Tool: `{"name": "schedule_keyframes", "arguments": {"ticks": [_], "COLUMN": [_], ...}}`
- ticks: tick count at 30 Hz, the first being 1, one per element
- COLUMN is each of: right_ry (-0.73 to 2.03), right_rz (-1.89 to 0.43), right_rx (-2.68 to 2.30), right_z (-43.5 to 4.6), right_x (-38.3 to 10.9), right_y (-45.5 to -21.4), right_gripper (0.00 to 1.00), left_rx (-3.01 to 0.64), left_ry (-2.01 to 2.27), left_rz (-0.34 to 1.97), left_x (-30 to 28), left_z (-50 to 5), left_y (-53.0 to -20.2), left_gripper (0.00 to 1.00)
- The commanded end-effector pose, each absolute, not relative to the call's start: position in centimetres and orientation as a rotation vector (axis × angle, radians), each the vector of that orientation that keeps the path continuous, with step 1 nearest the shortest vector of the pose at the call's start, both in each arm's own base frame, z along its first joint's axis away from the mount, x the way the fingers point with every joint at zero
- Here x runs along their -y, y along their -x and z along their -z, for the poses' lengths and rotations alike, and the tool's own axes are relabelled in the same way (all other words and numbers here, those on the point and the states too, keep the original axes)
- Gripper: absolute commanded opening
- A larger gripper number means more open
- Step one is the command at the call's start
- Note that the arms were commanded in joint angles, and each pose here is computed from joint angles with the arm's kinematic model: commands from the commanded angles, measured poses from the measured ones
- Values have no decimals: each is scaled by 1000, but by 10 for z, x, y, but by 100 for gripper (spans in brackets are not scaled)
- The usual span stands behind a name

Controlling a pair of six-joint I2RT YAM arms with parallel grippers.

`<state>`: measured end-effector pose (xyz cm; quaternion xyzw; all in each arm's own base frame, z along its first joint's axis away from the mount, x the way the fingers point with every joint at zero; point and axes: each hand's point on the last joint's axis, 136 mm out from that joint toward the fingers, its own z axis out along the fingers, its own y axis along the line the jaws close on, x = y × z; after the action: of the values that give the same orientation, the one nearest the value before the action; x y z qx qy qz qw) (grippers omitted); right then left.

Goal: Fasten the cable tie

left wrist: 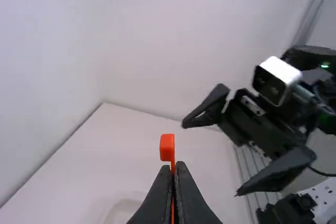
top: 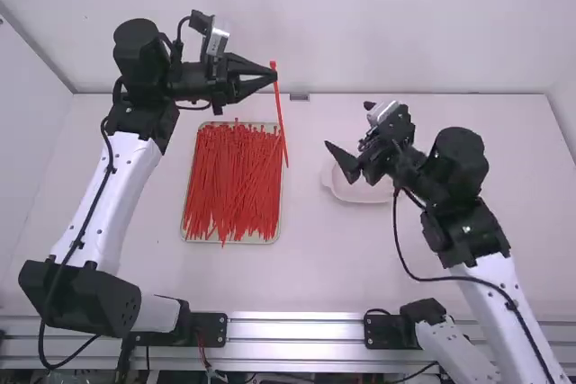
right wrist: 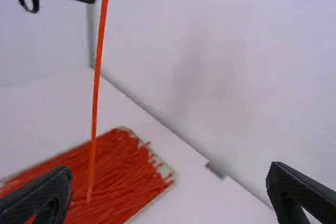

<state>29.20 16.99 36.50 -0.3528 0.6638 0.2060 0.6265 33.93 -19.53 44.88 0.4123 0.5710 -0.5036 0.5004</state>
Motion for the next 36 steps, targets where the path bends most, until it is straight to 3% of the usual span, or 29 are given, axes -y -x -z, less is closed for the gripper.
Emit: {"name": "schedule_keyframes", "arguments": {"ticks": [1, 9, 16, 23, 31, 36], "right_ry": [906, 1039, 1095, 1152, 1155, 1154], "right_rz": [-719, -1024, -1118, -1154, -1158, -1157], "right_rx": [-1456, -1371, -1341, -1295, -1300, -1301], "right_z": [-374, -363, -352, -349, -348, -348], "right_x": [-184, -190, -205, -226, -241, -242], "right_y": [-277, -277, -281, -275, -272, -272], "right_gripper": [99, 100, 98, 82, 47, 40], "left_rx": [-1334, -1278, -1252, -1226, -1182, -1180], "left_ry": [-1057, -1140, -1170, -1181, -1183, -1194], "left_rz": [1229, 1256, 1271, 1272, 1300, 1322], "left_x": [195, 211, 223, 230, 235, 242], "left_z": [-457, -456, -457, -463, -482, -482], "left_y": [-327, -312, -304, -300, -292, -287], "left_gripper": [2, 2, 2, 2, 2, 2]}}
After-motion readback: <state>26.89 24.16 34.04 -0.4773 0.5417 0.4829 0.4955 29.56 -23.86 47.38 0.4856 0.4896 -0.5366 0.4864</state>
